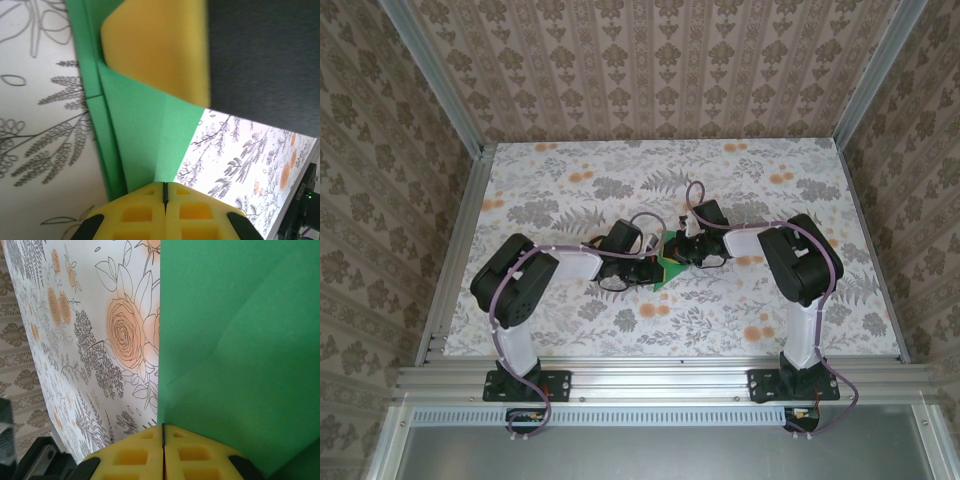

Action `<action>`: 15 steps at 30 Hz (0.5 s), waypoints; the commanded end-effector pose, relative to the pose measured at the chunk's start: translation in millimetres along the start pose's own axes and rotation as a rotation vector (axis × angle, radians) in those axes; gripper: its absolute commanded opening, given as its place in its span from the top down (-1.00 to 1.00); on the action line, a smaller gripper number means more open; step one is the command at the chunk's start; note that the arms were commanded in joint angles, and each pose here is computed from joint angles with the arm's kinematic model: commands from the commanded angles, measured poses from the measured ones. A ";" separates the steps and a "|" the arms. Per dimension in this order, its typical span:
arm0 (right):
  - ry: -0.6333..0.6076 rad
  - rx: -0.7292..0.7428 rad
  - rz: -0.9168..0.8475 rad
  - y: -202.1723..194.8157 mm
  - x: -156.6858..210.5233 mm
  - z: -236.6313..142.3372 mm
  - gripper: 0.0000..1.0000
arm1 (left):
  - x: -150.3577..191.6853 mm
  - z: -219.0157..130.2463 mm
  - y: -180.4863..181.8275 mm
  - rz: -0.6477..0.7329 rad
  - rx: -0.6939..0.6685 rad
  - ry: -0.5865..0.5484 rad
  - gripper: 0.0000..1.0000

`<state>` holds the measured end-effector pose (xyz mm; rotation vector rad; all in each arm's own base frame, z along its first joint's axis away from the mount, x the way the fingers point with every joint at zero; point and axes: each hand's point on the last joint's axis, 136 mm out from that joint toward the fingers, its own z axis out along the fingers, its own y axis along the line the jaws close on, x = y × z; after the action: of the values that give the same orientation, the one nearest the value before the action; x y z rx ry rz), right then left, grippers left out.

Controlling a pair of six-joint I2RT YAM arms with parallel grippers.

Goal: Fold a paper plane with a square sheet of paper (pick it up from the middle)

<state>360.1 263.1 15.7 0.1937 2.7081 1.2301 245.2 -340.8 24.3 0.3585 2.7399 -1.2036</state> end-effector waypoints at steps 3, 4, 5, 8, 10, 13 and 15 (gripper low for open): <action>0.062 0.126 0.070 -42.2 19.7 10.2 0.84 | 19.1 8.7 22.4 -0.067 -0.018 0.053 0.88; 0.062 0.126 0.070 -41.9 19.9 10.6 0.84 | 20.9 8.9 24.6 -0.070 -0.024 0.055 0.88; 0.063 0.126 0.071 -42.2 19.8 10.9 0.84 | 22.1 8.8 27.3 -0.077 -0.030 0.054 0.88; 0.063 0.131 0.075 -44.3 19.9 11.6 0.84 | 21.5 5.1 26.7 -0.074 -0.035 0.049 0.88; 0.065 0.132 0.074 -44.9 20.5 11.9 0.84 | 17.9 0.4 20.5 -0.059 -0.030 0.040 0.87; 0.065 0.133 0.075 -45.4 20.4 12.0 0.84 | 11.9 -7.6 4.6 -0.028 -0.002 0.026 0.85; 0.065 0.135 0.075 -45.7 20.6 11.9 0.83 | 9.1 -12.4 -8.1 -0.002 0.022 0.024 0.82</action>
<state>359.6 263.5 14.6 0.1963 2.7169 1.2332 243.7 -337.9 25.6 0.3416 2.7316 -1.2422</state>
